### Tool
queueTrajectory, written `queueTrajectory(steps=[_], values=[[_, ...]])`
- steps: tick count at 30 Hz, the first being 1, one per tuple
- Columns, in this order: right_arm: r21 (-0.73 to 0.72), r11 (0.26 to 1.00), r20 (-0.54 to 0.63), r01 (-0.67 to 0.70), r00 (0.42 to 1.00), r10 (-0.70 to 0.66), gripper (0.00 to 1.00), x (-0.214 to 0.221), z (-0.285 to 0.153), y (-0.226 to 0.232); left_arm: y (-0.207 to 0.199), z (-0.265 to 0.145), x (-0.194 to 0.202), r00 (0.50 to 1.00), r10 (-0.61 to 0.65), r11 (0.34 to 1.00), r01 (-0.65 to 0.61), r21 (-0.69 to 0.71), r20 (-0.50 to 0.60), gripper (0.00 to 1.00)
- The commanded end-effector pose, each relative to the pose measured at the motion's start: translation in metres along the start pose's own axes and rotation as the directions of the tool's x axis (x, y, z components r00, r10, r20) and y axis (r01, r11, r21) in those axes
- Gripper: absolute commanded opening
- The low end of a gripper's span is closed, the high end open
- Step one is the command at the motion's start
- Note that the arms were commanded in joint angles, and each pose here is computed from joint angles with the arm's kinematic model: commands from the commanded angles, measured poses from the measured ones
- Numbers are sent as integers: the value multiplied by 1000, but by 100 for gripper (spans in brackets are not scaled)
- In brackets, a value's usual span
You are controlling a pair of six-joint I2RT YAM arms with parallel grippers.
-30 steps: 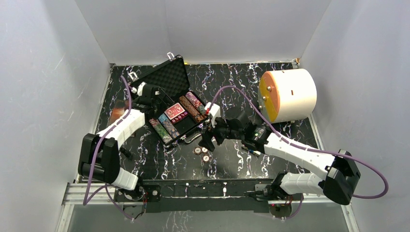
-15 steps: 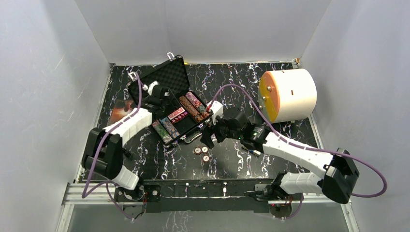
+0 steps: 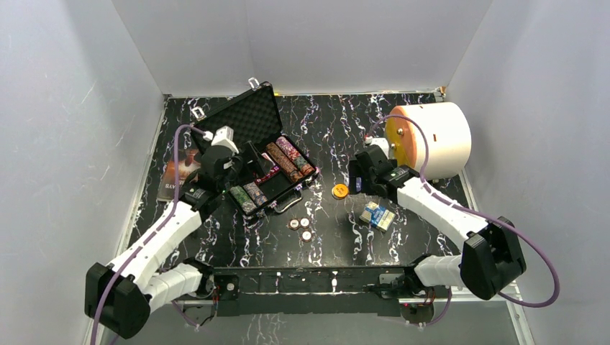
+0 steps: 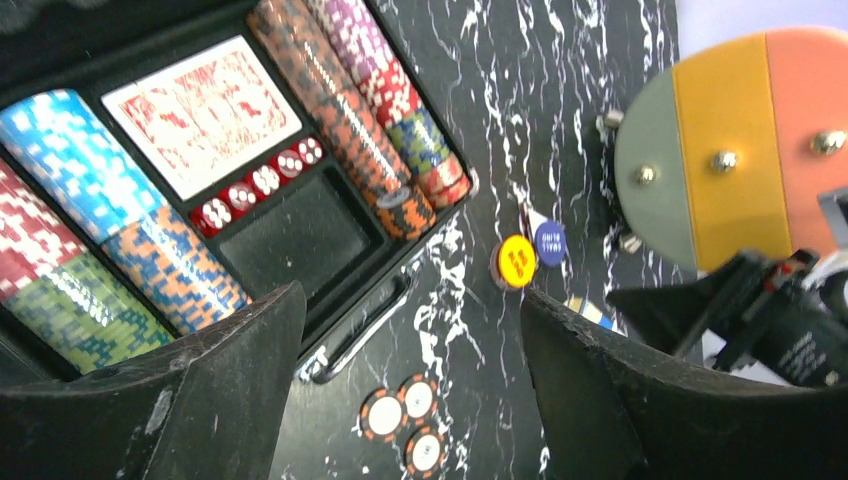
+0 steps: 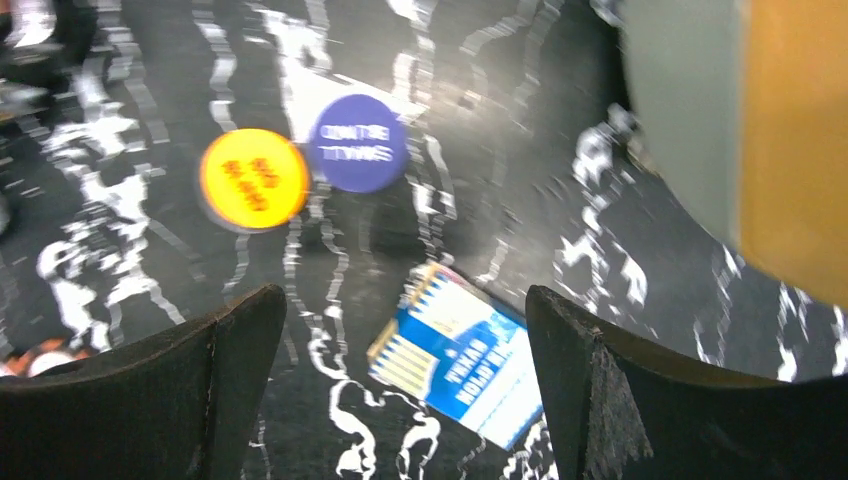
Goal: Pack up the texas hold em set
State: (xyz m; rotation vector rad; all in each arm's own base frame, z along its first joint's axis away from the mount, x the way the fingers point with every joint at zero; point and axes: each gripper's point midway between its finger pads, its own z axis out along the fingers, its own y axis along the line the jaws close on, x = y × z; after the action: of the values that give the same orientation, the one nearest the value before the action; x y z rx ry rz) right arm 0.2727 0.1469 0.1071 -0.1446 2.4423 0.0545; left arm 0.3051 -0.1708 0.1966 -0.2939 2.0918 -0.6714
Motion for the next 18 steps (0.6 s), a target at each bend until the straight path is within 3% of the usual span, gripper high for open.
queueTrajectory(steps=[1,4,10,18], values=[[333,925,-56,-181,976,211,98,35,-7,-60,1,-12,28,995,42,997,-36,71,-88,78],[402,879,-33,-258,955,295,98,51,-6,-75,2,-16,33,994,58,995,-50,90,-90,81],[364,841,48,-399,910,411,98,54,0,-74,2,-20,32,993,93,991,-84,107,-75,84],[199,894,23,-401,914,405,98,53,27,-54,1,-11,45,987,85,990,-68,127,-134,84]])
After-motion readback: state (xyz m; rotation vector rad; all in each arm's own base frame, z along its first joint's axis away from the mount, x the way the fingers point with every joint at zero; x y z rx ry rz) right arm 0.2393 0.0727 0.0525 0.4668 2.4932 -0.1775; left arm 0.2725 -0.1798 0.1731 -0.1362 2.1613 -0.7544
